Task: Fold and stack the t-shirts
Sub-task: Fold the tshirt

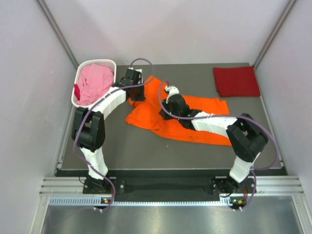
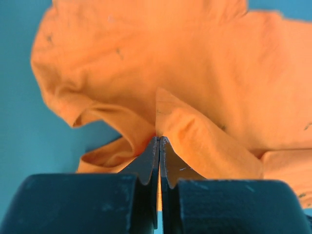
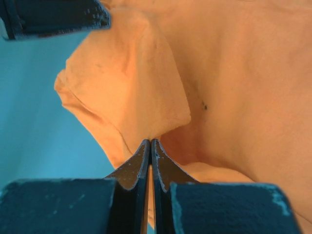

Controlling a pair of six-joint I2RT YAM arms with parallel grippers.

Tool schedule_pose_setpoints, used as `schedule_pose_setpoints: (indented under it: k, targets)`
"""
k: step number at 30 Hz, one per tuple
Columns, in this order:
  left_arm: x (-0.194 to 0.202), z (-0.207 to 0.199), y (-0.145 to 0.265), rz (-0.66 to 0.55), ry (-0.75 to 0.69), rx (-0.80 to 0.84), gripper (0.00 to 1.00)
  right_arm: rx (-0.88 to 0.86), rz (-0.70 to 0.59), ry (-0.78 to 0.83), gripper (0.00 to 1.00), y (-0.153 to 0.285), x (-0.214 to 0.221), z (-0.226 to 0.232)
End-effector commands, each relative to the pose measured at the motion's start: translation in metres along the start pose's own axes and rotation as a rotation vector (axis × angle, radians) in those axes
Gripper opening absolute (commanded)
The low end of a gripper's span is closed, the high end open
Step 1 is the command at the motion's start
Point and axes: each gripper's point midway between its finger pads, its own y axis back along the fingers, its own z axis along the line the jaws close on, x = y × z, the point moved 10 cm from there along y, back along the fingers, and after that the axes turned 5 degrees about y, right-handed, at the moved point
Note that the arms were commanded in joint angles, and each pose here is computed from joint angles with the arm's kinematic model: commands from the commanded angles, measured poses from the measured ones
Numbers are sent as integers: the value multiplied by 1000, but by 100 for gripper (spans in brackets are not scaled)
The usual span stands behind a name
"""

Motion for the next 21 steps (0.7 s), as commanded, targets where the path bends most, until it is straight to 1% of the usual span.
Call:
schedule_pose_setpoints:
  k: [1, 11, 17, 20, 21]
  targets:
    - [-34, -17, 17, -156, -12, 68, 0, -23, -108, -14, 0, 11, -19, 12]
    - [-31, -13, -26, -102, -32, 62, 0, 102, -135, -38, 0, 8, -13, -2]
    - [-32, -8, -49, -75, -52, 5, 0, 136, -128, -43, 0, -1, -8, -5]
    - [-38, -10, -53, -78, -60, 1, 0, 146, -131, -47, 0, -7, -11, -5]
    - [-41, -11, -51, -78, -61, 1, 5, 151, -119, -44, 0, -10, -9, -6]
